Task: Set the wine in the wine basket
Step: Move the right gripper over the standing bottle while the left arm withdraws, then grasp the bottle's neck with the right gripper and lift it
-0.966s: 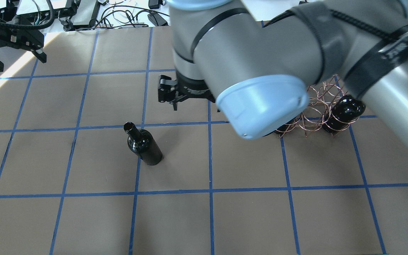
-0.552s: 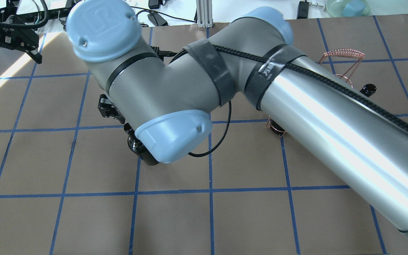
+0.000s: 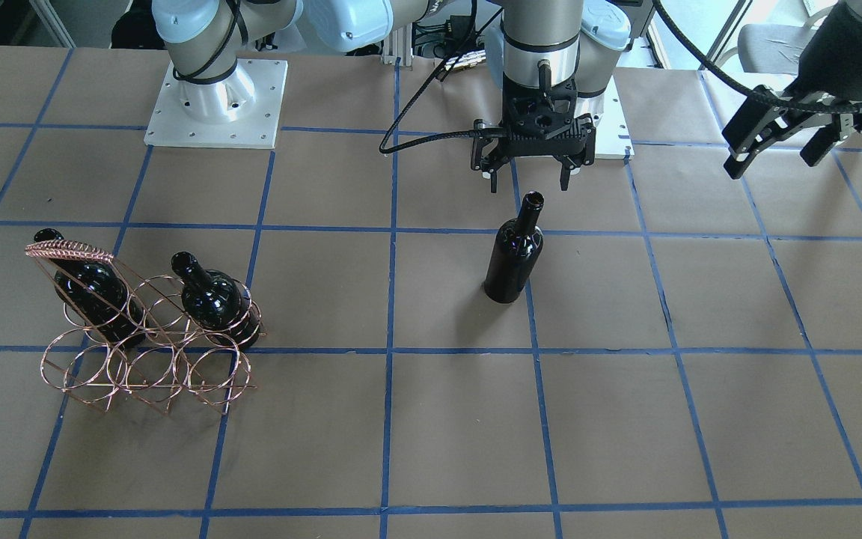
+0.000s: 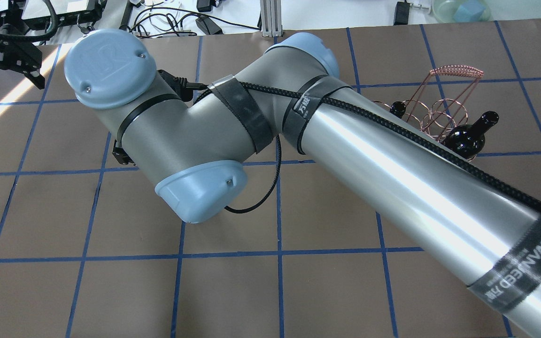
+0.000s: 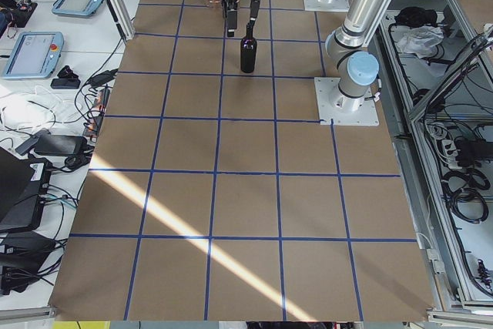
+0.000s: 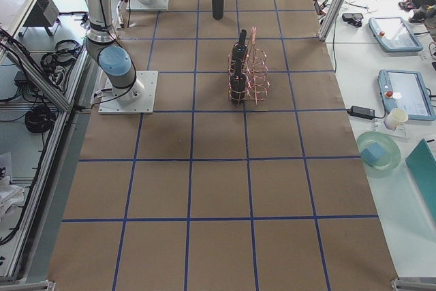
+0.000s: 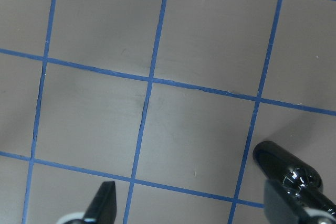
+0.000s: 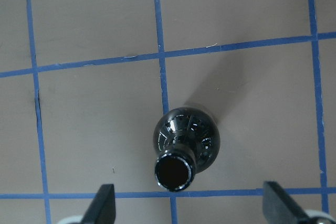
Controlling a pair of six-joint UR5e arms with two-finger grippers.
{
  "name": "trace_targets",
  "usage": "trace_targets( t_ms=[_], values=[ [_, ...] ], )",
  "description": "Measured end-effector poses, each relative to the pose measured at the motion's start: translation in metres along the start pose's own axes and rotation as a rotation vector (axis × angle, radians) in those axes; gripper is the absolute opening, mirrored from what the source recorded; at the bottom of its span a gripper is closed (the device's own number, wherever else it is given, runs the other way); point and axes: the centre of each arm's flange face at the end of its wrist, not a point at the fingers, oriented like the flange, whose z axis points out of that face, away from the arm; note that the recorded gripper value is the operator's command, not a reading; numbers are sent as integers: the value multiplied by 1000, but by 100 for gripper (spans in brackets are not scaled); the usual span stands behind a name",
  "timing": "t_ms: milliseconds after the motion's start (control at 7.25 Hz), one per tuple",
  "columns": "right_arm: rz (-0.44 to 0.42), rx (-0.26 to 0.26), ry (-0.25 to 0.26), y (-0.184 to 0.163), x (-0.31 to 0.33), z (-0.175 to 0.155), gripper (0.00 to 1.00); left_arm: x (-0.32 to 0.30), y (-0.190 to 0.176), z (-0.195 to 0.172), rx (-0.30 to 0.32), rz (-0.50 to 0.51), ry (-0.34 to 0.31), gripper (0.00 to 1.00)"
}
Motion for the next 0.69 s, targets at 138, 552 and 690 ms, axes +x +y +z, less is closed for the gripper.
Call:
trace_targets(
  t_ms=[138,552,690],
  values=[
    [-23,-3,7,-1,-1,5,100,-1,0,0,0,-2,0,100],
    [-73,8,-1,-6,-5,21,96,-1,0,0,-2,-3,1,100],
    [-84,12,-4,-7,-6,25,96,-2,0,0,-3,-3,0,100]
  ],
)
